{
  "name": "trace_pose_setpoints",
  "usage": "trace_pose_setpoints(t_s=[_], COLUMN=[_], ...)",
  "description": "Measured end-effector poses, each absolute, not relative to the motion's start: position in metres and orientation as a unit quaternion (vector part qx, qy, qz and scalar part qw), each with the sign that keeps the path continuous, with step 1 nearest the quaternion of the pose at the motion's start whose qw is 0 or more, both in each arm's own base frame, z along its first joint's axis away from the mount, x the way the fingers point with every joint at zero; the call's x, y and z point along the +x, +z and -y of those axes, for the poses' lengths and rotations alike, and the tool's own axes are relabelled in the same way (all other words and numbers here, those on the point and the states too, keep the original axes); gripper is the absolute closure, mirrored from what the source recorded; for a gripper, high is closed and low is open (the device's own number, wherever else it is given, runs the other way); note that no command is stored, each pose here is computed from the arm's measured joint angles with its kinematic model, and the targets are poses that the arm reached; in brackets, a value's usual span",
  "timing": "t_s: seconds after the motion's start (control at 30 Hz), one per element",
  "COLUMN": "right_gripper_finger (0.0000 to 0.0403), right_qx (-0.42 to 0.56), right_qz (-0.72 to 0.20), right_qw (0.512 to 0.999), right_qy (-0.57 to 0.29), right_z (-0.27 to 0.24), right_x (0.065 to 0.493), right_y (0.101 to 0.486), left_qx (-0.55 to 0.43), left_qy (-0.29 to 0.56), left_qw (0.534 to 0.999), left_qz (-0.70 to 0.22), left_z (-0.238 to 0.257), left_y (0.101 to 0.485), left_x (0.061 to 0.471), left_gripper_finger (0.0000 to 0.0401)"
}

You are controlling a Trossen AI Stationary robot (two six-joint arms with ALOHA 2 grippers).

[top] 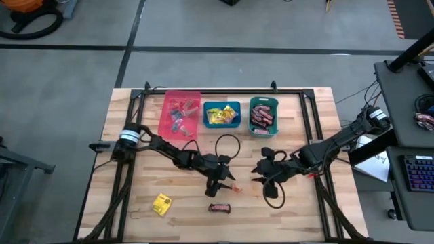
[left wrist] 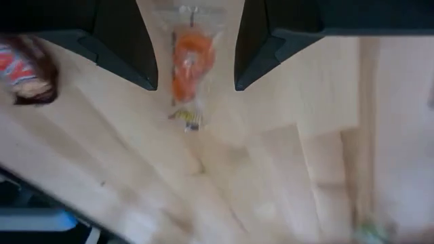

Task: Sort candy
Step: Put the left orange candy into the red bin

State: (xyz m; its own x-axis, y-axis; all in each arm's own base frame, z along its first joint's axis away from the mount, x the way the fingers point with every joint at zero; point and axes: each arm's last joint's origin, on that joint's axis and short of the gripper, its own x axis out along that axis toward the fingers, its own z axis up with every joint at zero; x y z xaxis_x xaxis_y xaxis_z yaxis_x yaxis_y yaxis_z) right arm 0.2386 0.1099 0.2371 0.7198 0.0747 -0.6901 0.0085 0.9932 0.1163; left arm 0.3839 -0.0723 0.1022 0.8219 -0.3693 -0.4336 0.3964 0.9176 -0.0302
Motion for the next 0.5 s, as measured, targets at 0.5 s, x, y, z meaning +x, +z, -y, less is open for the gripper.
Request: trace_pose_setpoints(t_s=[0.5], right_gripper_finger=[0.0264], right_qx=[0.059], right_qz=[-0.364], right_qw=[0.93], right_qy=[0.009], right_z=[-0.112], right_x=[0.238], right_y=[0.238], left_qx=[-0.002], left_qy=[-0.202], left_qw=[0.944], left_qz=[-0.262], left_z=[0.073], left_y=[0.081], left_x=[0.391], left_gripper_finger=[0.024])
